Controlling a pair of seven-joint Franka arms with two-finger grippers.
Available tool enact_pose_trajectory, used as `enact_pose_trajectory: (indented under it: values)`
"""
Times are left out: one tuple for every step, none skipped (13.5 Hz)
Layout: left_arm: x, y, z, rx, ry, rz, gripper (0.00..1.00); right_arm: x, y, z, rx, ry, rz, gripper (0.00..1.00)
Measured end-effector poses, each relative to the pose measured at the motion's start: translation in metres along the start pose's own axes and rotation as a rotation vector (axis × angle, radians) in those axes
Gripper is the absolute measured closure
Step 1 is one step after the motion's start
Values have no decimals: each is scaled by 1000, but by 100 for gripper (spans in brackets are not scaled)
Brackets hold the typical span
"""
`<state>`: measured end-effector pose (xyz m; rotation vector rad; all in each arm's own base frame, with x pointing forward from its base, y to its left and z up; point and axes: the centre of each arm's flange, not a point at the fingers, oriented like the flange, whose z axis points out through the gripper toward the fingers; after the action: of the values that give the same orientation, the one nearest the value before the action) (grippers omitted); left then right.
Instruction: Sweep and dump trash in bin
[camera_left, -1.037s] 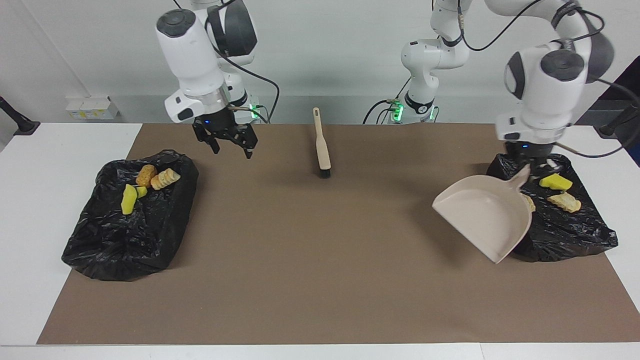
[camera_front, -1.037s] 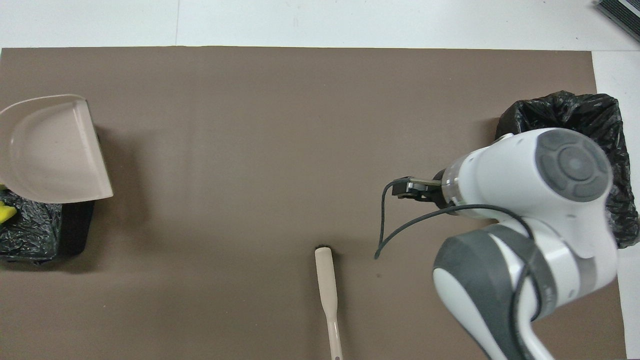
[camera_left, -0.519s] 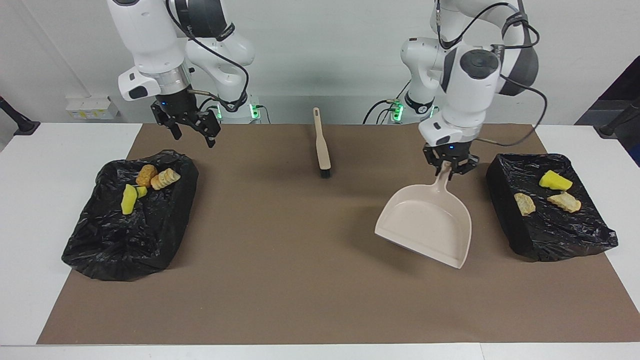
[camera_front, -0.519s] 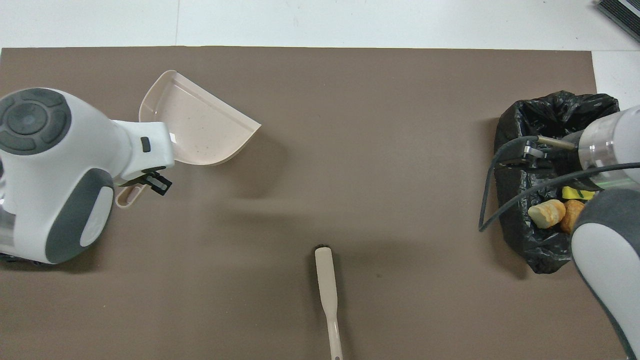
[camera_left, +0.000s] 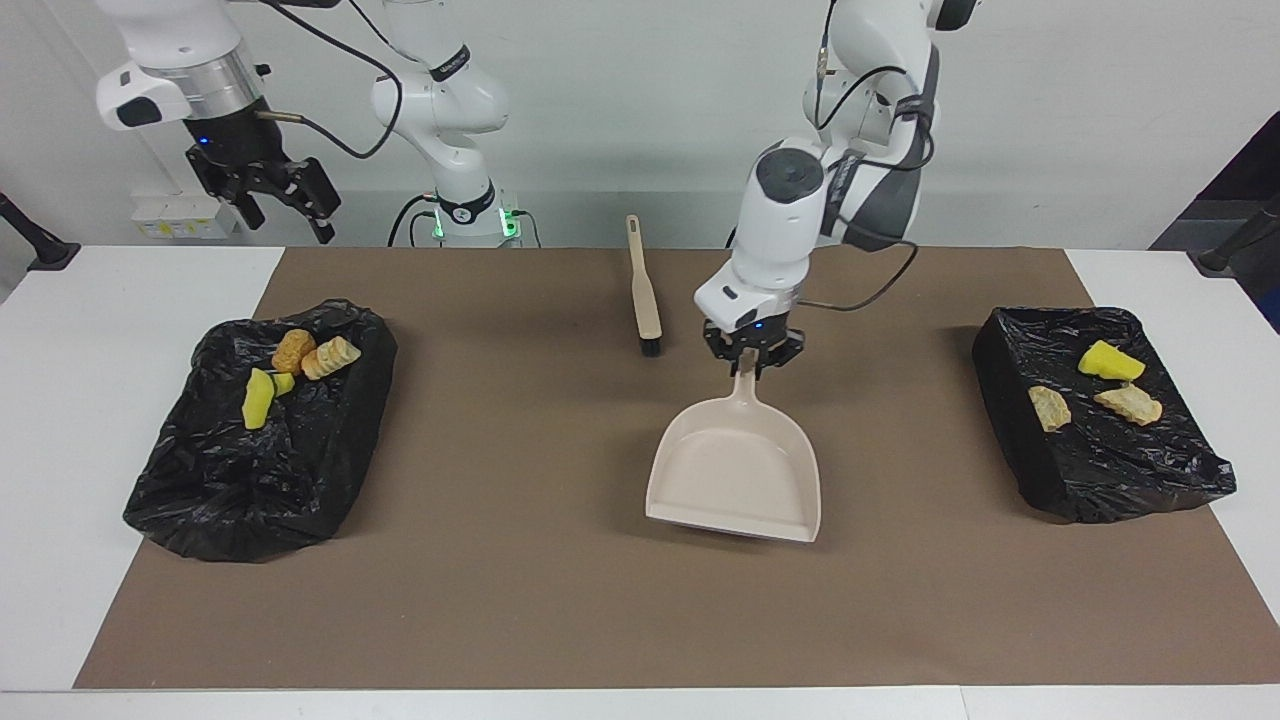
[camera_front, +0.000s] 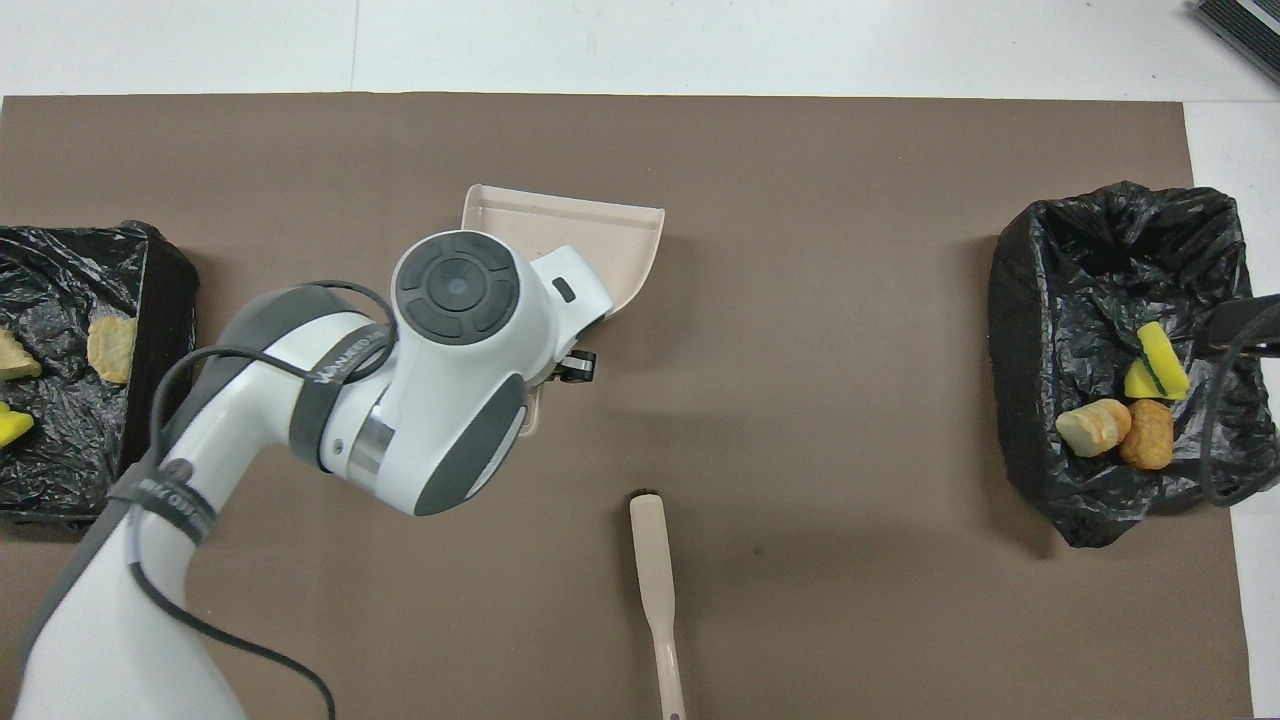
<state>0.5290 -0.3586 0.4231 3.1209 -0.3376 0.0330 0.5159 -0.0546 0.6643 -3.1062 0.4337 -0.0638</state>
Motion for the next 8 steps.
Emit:
enact_pose_trajectory:
  values:
    - [4, 16, 4, -7, 9, -20, 68, 0, 2, 0, 0, 1, 0, 0]
    - [7, 29, 5, -16, 17, -38, 68, 0, 2, -1, 1, 2, 0, 0]
    - [7, 40, 4, -28, 20, -52, 68, -1, 2, 0, 0, -1, 0, 0]
    - [6, 51, 6, -37, 23, -65, 68, -3, 1, 2, -1, -10, -3, 0]
    - [4, 60, 8, -39, 23, -76, 68, -6, -1, 5, -2, -16, -8, 0]
    - [3, 68, 13, -38, 20, -87, 68, -10, -5, 6, -3, -22, -16, 0]
    - [3, 77, 21, -36, 14, -97, 68, -14, -10, 7, -3, -24, -22, 0]
    - [6, 85, 30, -33, 9, -106, 68, -19, -19, 7, -4, -27, -23, 0]
